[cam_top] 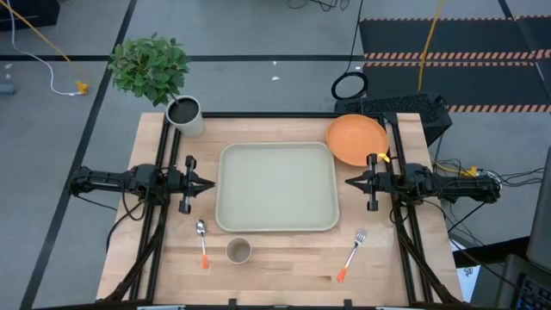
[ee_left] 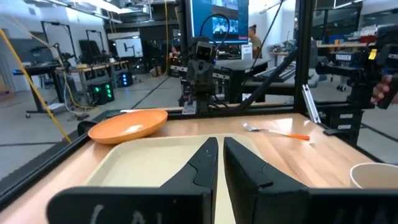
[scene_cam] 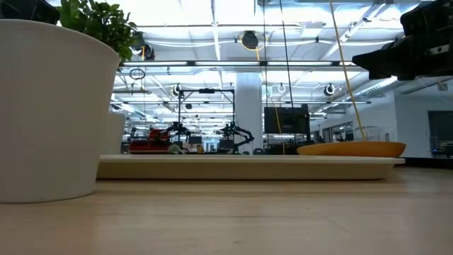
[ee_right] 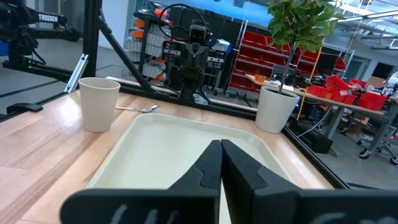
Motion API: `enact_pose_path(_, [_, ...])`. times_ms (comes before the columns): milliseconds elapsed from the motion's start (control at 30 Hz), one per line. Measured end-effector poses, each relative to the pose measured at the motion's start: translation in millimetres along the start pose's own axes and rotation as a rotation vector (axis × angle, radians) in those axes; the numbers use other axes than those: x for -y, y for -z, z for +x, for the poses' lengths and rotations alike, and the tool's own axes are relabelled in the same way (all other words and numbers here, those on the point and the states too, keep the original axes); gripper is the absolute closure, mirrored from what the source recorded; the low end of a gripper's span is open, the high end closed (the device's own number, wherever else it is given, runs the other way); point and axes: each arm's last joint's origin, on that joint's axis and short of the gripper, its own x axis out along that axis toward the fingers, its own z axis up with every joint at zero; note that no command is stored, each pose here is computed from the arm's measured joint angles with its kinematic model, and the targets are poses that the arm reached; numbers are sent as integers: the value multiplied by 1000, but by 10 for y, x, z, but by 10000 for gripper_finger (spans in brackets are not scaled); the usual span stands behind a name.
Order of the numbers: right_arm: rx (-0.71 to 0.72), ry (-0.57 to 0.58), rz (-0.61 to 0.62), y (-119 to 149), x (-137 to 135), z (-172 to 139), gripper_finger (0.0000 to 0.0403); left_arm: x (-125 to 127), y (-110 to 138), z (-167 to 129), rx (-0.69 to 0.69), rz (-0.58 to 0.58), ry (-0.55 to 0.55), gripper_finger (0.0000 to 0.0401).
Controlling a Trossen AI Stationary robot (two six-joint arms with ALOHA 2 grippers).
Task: Pick and place plate/cup/fork/spoon on tray
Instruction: Put the white cup on the white serving tray
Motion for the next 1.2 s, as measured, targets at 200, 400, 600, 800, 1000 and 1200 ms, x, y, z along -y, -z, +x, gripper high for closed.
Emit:
enact_pose_path(200, [1, 0, 0, -1, 0, 0, 403, -17, -120, -8, 123, -5, -36, 370])
enact_pose_path(400, [2, 0, 0, -3, 1, 0, 403, -14, -320, -48, 319, -76, 3, 371])
enact_pose_path(600, [3, 3, 98, -4, 2, 0, 403, 12, -547, -74, 367, -88, 67, 381])
enact_pose_path(800, [15, 7, 171, -15, 5, 0, 403, 58, -857, 27, 323, -44, 125, 396])
enact_pose_path(1000, [100, 19, 183, -96, 23, -5, 403, 139, -1180, 282, 242, -8, 172, 397])
enact_pose_path(1200, [261, 97, 168, -250, 74, -36, 403, 256, -1419, 621, 90, 37, 181, 396])
